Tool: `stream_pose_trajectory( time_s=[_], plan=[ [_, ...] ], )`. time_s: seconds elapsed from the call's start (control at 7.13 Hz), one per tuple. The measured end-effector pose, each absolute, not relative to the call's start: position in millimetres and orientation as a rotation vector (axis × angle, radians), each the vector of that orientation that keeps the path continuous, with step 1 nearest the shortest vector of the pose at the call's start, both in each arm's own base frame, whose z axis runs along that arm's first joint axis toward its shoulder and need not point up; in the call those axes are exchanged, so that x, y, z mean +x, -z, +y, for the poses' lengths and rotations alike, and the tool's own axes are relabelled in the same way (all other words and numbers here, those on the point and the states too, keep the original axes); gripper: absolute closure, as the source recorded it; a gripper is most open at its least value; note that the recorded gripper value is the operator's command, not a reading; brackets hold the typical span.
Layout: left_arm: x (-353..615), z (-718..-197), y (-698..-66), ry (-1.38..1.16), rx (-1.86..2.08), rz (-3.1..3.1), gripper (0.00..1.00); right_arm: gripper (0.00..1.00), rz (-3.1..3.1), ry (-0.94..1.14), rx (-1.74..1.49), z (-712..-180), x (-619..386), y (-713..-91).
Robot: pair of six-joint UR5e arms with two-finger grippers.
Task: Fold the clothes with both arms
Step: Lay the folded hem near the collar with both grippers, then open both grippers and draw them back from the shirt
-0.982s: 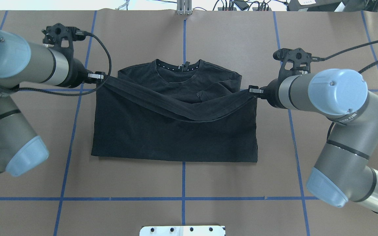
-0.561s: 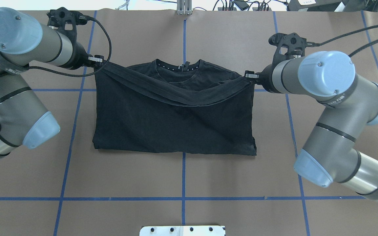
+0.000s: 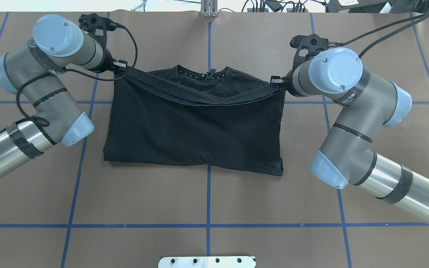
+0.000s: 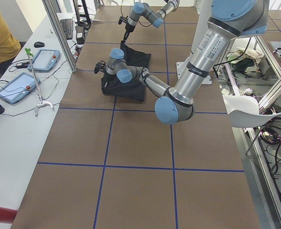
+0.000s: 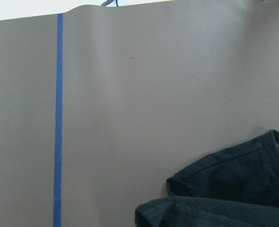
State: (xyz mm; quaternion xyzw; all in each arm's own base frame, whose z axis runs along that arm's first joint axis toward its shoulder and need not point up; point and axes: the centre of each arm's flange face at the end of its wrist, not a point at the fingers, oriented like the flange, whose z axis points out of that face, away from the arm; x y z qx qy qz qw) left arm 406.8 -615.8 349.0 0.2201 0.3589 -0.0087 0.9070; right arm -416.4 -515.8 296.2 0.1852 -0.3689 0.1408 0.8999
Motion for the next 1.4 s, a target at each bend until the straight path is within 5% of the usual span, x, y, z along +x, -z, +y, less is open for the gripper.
stream_pose_trajectory(
  time_s=[0.28,0.42,0.56,1.4],
  plan=[
    [428.5,-622.7,-375.8,-0.008,0.455,0.736,1.00,1.00,-0.711,-0.273,0.363,-524.7,-427.2,-322.2],
    [433.6,-621.9,-377.1,-0.015,0.456,0.738,0.84,0.99,-0.700,-0.264,0.361,-526.2,-428.9,-327.4],
    [435.5,-621.0,-376.0,-0.023,0.460,0.740,0.01,0.01,-0.693,-0.258,0.361,-527.3,-429.5,-330.1],
    [368.6,-573.5,-341.8,-0.173,0.524,0.862,0.00,0.00,-0.796,-0.129,0.310,-550.1,-389.6,-302.0]
  ],
)
